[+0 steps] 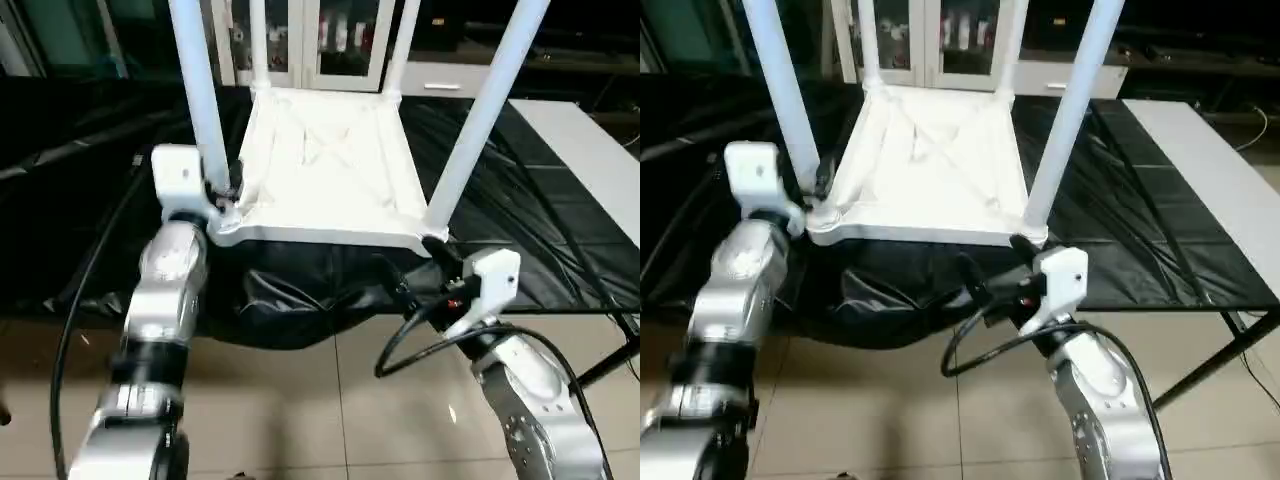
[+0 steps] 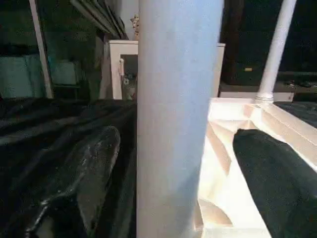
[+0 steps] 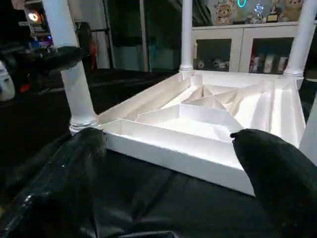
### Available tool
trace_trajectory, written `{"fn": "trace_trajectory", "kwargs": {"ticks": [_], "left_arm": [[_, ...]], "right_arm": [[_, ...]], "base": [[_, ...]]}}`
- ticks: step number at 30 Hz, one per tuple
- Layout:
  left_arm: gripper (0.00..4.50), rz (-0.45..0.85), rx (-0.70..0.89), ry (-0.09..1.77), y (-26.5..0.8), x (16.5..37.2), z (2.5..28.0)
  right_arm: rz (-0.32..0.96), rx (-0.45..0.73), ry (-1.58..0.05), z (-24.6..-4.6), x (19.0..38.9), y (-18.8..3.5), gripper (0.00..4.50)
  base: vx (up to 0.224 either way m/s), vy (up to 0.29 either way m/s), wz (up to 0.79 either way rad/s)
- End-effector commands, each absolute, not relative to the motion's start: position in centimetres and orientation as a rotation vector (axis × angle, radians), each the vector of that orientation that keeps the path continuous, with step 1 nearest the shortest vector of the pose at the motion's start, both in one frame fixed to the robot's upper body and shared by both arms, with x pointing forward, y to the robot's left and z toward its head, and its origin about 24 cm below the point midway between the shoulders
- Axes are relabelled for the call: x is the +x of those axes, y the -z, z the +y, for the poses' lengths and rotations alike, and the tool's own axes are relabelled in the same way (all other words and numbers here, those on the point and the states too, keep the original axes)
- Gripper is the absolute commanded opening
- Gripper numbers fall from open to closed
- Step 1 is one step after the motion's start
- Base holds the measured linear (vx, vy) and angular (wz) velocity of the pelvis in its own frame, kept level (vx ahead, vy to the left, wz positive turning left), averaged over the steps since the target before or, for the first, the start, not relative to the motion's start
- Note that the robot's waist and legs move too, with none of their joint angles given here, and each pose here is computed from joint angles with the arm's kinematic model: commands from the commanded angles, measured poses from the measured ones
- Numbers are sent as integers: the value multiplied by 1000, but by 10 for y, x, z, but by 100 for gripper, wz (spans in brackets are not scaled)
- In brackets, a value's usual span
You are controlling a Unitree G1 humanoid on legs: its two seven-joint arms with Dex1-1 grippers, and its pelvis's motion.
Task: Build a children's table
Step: Rotate leg to tighten, then flip table
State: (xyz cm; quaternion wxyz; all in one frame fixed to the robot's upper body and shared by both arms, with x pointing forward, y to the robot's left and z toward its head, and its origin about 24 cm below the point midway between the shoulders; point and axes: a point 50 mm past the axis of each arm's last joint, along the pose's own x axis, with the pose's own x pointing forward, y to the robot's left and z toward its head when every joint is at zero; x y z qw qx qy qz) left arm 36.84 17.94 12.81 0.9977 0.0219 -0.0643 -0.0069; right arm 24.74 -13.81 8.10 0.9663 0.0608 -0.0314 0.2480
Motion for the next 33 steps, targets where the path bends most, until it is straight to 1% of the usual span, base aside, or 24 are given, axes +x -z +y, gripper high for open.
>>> {"fn": "trace_trajectory", "kwargs": {"ticks": [1,2,3,4,5,6,7,9,10,11,12,13,16,17,18,20,22,23,25,28,29,30,31,33], "left_arm": [[445,-110,42,2,-127,374,179],[445,-107,44,2,-130,379,178],[445,-107,44,2,-130,379,178],[445,-116,22,-4,-137,387,175],[445,-116,22,-4,-137,387,175],[445,-121,13,-7,-139,388,174],[417,-117,-21,-7,-140,389,173],[409,-106,-79,-9,-139,391,172],[391,-97,-123,-5,-139,392,170],[391,-96,-146,-5,-139,392,170],[368,-94,-198,-5,-139,392,169],[363,-87,-229,-4,-139,393,169],[356,-74,-250,-16,-136,394,171],[332,-74,-250,-16,-136,394,171],[322,-74,-250,-16,-136,394,171],[319,-61,-274,-15,-134,394,170],[299,-54,-287,-12,-133,394,169],[278,-50,-297,-1,-132,393,168],[274,-43,-314,0,-131,393,166],[248,-24,-384,16,-128,393,161],[247,-10,-463,25,-128,392,157],[246,-10,-463,25,-128,392,157],[244,0,-532,36,-129,392,151],[243,6,-569,47,-129,391,147]], "right_arm": [[-44,106,-478,-139,251,-80,450],[-39,101,-481,-138,252,-79,450],[-39,101,-481,-138,252,-79,450],[-33,162,-537,-132,250,-81,450],[-33,162,-537,-132,250,-81,450],[-33,189,-562,-131,249,-82,450],[-33,209,-594,-130,247,-84,450],[-37,227,-636,-128,245,-86,450],[-38,238,-641,-129,245,-86,450],[-39,245,-640,-129,245,-87,450],[-40,261,-636,-130,246,-87,450],[-41,260,-630,-130,246,-87,450],[-37,254,-627,-130,246,-86,450],[-37,254,-627,-130,246,-86,450],[-37,254,-627,-130,246,-86,450],[-31,258,-634,-128,246,-86,450],[-29,260,-638,-128,245,-85,450],[-26,263,-639,-128,245,-85,450],[-24,264,-639,-128,245,-85,450],[-23,265,-595,-130,247,-85,450],[-12,264,-505,-137,254,-83,450],[-12,264,-505,-137,254,-83,450],[-3,282,-419,-144,261,-81,450],[11,314,-378,-147,265,-79,450]], "base": [[0,0,0],[0,0,0],[0,0,0],[0,0,0],[0,0,0],[0,0,0],[0,0,0],[0,0,0],[0,0,0],[0,0,0],[0,0,0],[0,0,0],[0,0,0],[0,0,0],[0,0,0],[0,0,0],[0,0,0],[0,0,0],[0,0,0],[0,0,0],[0,0,0],[0,0,0],[0,0,0],[0,0,0]]}}
